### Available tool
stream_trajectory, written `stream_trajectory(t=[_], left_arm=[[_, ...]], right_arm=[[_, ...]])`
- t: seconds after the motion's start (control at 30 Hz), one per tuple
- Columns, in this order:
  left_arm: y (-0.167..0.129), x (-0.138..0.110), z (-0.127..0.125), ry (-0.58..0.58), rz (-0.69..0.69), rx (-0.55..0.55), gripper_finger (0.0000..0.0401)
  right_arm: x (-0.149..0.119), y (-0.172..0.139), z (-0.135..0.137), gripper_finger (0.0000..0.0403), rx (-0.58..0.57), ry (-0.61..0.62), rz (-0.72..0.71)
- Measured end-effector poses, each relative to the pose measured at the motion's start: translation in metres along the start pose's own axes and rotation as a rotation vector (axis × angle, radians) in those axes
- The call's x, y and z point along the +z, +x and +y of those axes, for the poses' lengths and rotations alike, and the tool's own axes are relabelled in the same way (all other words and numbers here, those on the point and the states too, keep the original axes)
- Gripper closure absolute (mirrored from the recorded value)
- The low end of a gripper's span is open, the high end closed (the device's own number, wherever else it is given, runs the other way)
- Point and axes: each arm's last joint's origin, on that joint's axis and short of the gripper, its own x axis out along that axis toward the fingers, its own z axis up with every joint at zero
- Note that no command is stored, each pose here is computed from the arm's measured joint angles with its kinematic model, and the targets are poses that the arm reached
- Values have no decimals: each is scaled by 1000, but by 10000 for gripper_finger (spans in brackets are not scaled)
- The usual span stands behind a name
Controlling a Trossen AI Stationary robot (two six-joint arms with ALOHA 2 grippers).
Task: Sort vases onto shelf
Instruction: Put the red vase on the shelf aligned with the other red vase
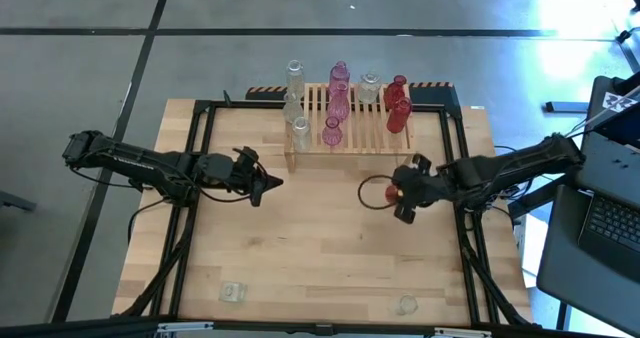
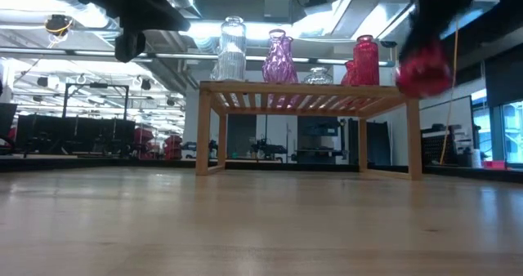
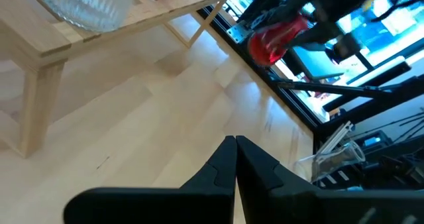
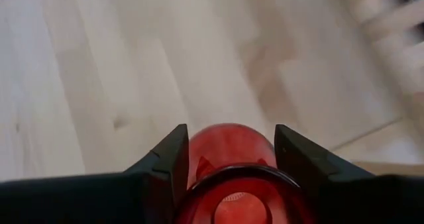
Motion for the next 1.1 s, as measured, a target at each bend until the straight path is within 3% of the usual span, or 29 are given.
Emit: stream_trajectory(t=[0.27,0.73,1.1], left_arm=[[1,5,4,4,-20,23,401],[2,7,6,6,11,-4,401],[2,7,7,48,4,3,401]], right_arm=[[35,-42,-20,248,-92,124,-128],[48,-32,-78,248,-281,388,-73],[57,-21,-90,248,-275,444,-61]])
